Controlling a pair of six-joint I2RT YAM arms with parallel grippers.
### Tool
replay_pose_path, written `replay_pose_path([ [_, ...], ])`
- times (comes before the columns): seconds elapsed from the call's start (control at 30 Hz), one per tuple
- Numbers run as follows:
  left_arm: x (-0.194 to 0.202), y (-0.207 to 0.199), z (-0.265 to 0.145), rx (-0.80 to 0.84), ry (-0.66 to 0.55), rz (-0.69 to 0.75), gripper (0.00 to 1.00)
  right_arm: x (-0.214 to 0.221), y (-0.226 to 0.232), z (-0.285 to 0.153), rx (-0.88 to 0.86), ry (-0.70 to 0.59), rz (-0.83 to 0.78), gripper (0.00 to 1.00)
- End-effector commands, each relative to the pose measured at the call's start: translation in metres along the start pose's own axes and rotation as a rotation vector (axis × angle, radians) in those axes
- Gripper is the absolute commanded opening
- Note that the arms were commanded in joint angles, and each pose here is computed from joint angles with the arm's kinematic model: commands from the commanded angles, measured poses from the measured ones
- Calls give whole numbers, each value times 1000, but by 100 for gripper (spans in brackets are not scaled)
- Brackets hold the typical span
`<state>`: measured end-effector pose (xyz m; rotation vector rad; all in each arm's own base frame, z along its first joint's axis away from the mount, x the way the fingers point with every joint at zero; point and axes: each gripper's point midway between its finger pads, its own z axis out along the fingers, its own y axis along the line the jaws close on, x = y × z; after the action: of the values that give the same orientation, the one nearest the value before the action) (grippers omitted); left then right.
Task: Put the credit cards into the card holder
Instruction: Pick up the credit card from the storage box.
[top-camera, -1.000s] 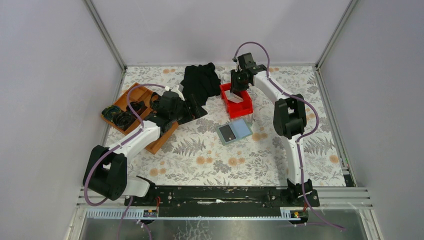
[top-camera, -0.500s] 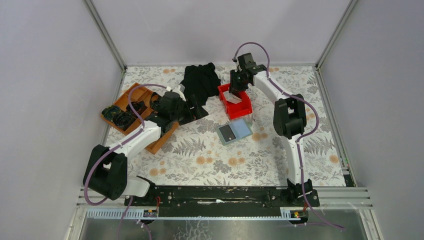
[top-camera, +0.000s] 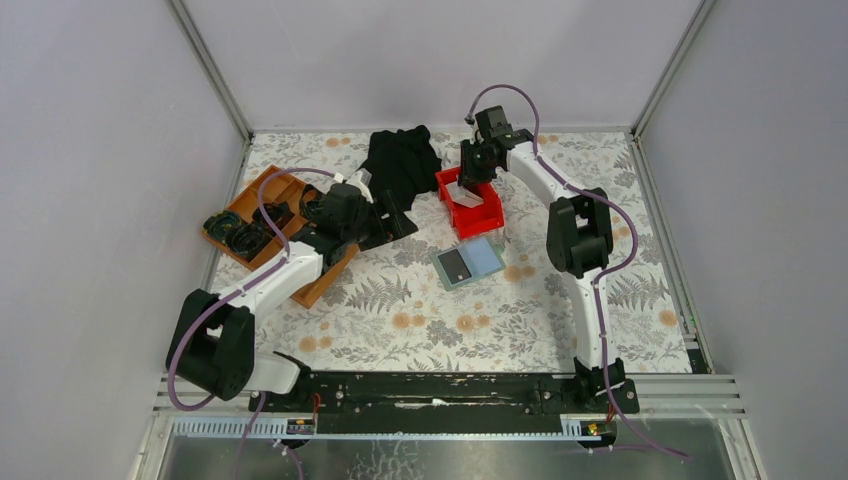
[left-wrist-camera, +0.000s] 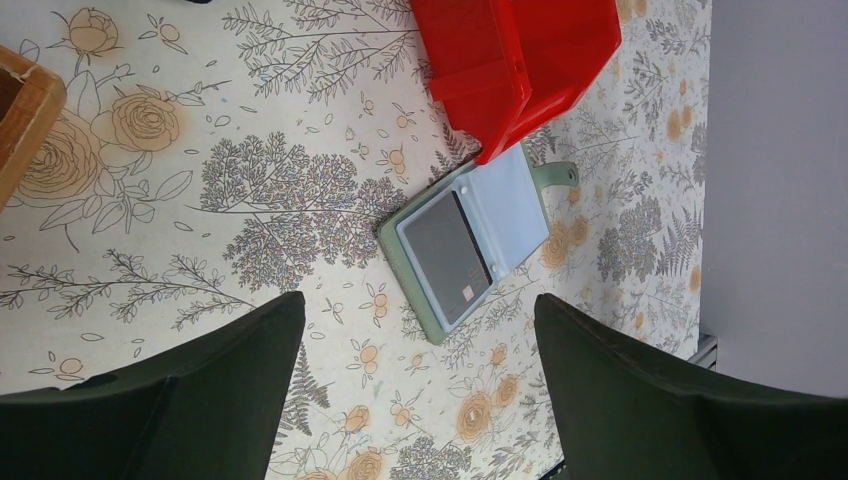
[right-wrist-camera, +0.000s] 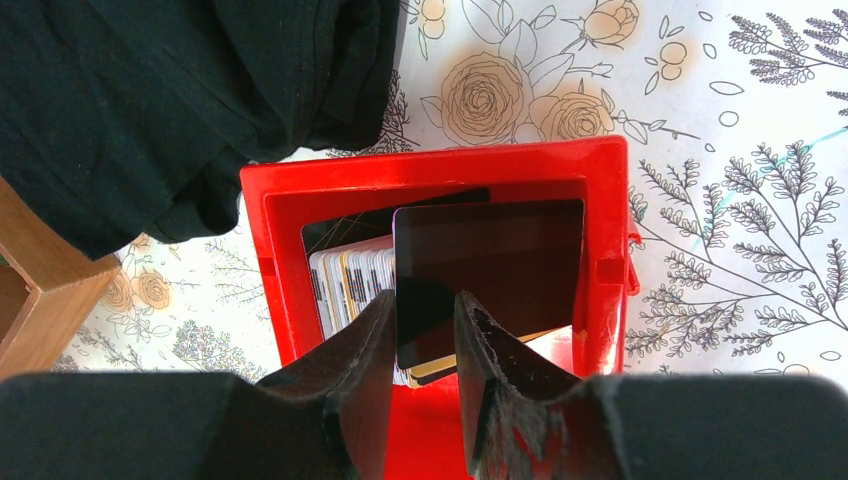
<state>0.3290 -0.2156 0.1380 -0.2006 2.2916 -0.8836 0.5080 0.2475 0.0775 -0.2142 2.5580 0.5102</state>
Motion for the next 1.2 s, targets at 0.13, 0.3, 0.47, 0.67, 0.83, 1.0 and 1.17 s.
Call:
replay_pose_path([
  [0.13,-8,-14,-1,43,-19,18,91,-23,26,-37,-65,-57,-5,33],
  [0.3,-8,-16,-1,45,-20,20,90,-27,29,-42,-72,-69,-8,33],
  [0.47,-7,-17,0,49,-17,21,90,-29,31,-47,-77,-73,-10,33],
  [0.67,-6,-18,1,52,-15,21,89,-32,32,-52,-78,-81,-18,33],
  [0.83,-5,-19,1,52,-16,22,89,-32,32,-54,-76,-84,-23,33],
  [1.0,-4,-20,1,54,-16,20,89,-34,32,-58,-67,-89,-30,32],
  [1.17,-3,-22,2,58,-14,20,89,-31,21,-58,-9,-81,-38,30],
])
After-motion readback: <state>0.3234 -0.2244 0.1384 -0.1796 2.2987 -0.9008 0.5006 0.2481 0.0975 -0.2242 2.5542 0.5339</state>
